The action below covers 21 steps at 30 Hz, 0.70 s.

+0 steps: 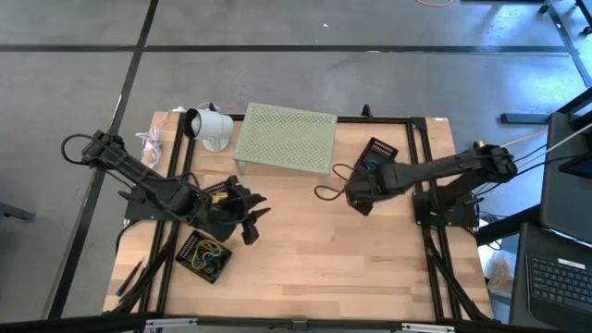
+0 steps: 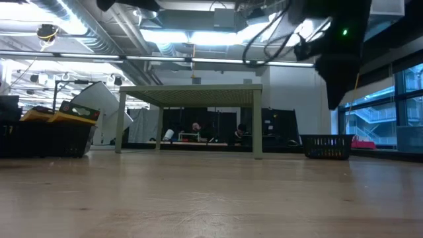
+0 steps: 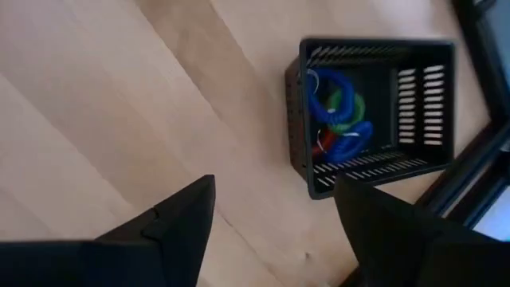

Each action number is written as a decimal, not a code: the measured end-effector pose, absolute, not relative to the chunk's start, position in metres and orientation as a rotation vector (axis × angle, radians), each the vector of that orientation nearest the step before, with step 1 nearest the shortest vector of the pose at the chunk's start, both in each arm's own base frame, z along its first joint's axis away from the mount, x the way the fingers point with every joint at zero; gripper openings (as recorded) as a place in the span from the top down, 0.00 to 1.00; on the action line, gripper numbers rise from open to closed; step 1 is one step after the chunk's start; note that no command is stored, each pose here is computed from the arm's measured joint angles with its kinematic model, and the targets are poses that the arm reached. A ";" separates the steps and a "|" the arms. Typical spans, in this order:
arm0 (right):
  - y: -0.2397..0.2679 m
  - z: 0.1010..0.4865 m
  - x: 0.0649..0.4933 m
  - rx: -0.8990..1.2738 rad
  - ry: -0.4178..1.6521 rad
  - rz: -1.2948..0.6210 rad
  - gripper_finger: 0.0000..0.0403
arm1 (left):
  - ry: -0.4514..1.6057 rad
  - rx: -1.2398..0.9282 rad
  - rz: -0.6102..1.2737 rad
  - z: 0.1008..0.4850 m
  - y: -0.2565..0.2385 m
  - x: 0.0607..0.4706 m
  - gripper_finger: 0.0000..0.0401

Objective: Pick & Place Office Desk Supplies
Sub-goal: Put the top right black bin on the shelf

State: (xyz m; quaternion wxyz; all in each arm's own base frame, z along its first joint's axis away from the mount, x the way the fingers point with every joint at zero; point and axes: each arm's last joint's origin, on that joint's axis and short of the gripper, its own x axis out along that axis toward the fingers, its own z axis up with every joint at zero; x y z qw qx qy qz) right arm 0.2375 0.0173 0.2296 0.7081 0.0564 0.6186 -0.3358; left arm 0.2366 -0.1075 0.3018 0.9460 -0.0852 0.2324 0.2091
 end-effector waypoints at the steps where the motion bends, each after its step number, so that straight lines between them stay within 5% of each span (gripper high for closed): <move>1: 0.011 0.227 0.237 0.131 1.399 -0.737 0.36 | 0.474 -0.172 0.420 0.302 -0.109 0.236 0.67; 21: -0.066 0.197 0.228 0.267 1.448 -0.723 0.42 | 0.528 -0.049 0.378 0.283 -0.130 0.239 0.68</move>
